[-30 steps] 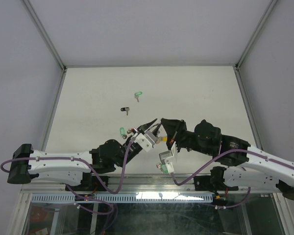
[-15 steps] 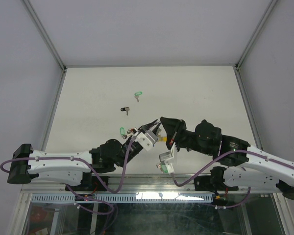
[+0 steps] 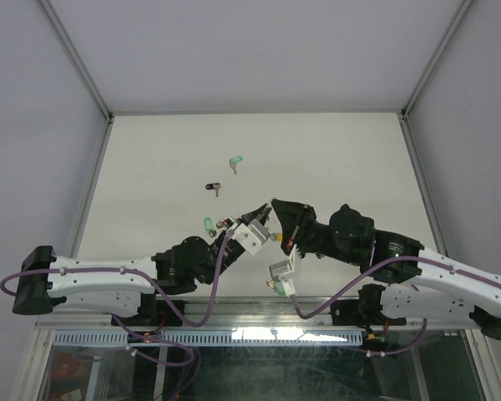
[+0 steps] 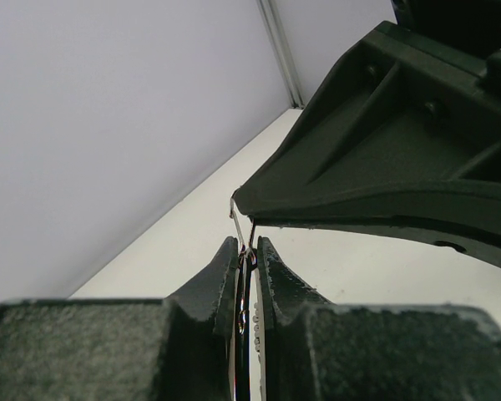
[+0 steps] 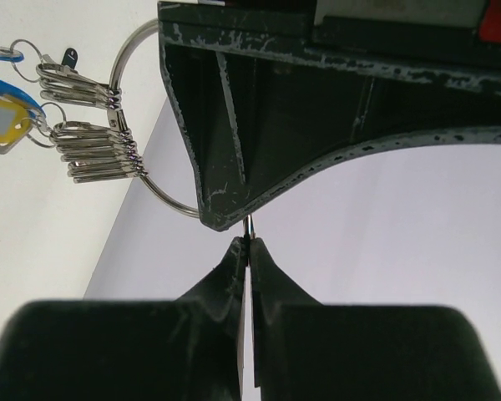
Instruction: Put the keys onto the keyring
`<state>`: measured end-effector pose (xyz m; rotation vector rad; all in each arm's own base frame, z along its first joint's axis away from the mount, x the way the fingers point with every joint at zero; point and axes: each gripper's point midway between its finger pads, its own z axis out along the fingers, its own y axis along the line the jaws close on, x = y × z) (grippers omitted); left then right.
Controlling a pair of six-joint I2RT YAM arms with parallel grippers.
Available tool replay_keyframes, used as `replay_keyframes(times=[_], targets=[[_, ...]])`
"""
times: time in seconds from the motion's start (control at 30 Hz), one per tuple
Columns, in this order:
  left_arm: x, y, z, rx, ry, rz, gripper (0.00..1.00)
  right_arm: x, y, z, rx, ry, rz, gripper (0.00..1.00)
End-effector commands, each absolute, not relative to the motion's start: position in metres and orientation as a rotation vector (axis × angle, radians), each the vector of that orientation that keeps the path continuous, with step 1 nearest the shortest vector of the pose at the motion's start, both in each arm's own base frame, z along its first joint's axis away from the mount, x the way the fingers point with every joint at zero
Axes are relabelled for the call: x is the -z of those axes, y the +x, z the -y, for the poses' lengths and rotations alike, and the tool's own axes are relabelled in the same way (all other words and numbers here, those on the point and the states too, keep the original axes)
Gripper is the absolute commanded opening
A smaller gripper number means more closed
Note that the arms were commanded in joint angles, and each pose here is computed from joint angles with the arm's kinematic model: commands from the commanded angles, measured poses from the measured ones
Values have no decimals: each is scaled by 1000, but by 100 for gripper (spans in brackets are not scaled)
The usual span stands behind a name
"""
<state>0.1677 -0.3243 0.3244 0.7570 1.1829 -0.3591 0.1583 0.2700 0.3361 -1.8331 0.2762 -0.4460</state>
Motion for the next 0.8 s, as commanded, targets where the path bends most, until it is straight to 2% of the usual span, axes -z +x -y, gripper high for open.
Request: replay_keyframes(times=[0.0, 0.23, 0.27, 0.33, 0.47, 0.67, 0.77], targets=[[-355, 175, 317, 381, 647, -1175, 0, -382, 153, -270, 443, -1692, -257, 1], [-361, 176, 313, 377, 624, -1161, 0, -382, 156, -263, 432, -1652, -315, 30], [-362, 176, 312, 374, 620, -1160, 0, -382, 157, -260, 432, -1642, -328, 41], [-362, 177, 310, 370, 612, -1158, 0, -382, 158, -255, 422, -1617, -362, 49], [-362, 178, 305, 349, 603, -1141, 0, -384, 158, -241, 309, -1505, -517, 50], [-366, 176, 299, 320, 623, -1073, 0, -422, 151, -230, -374, -938, -1075, 48], [-366, 175, 299, 307, 637, -1050, 0, -427, 159, -233, -560, -687, -1300, 50]])
